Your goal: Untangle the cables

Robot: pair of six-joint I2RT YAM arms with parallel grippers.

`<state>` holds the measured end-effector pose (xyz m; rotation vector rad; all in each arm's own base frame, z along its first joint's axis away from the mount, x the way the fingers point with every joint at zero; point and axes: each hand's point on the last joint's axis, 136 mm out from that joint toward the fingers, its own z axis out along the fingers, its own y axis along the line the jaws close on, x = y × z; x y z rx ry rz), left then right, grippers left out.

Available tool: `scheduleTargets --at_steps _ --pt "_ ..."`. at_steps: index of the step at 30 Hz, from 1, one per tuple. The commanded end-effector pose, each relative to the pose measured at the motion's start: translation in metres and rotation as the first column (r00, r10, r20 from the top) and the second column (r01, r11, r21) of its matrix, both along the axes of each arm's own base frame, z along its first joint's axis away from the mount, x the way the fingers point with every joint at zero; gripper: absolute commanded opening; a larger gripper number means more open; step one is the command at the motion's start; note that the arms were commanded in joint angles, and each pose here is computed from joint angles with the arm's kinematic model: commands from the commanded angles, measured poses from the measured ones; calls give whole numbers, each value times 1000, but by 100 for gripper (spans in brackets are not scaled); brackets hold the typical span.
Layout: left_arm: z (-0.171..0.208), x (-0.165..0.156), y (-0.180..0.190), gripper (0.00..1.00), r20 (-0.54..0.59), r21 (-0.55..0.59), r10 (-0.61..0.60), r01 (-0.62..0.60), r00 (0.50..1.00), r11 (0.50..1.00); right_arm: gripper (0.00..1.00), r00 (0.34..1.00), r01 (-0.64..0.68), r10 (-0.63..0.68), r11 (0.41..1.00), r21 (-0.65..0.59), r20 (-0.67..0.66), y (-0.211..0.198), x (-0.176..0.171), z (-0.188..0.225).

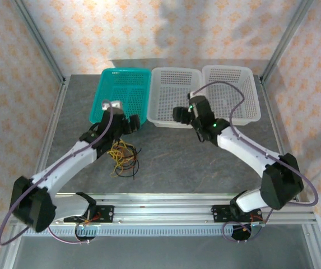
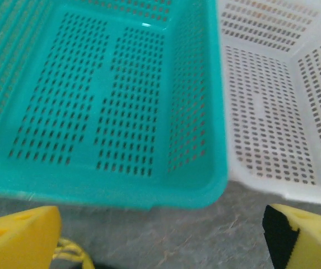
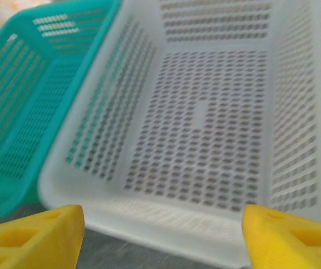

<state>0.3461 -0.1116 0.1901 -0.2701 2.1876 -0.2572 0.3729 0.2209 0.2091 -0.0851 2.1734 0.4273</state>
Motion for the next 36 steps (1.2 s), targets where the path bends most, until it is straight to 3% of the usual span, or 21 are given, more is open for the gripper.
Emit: scheduleTargets --at_steps 1,6,11,16,20,26,36 --pt "7 -16 20 90 63 -70 117 -113 991 991 74 994 0 -8 998 70 110 20 -19 26" --pt "-21 -47 51 86 47 -125 257 -250 965 960 75 982 -77 49 985 154 182 58 -64 35" --pt "-53 -61 56 84 11 -213 272 -263 962 941 77 970 -110 52 964 240 236 73 -87 48" --pt "-78 -65 62 92 -26 -231 289 -287 957 930 79 965 -115 43 956 271 258 74 -90 59" --pt "-95 -68 71 93 -62 -220 317 -322 947 921 79 963 -103 29 959 265 269 70 -89 63" --pt "-114 -67 66 82 -111 -205 291 -309 950 929 79 966 -90 20 961 262 259 67 -89 61" --pt "-138 -76 50 79 -188 -235 251 -291 950 927 78 970 -31 -32 966 256 240 54 -88 51"
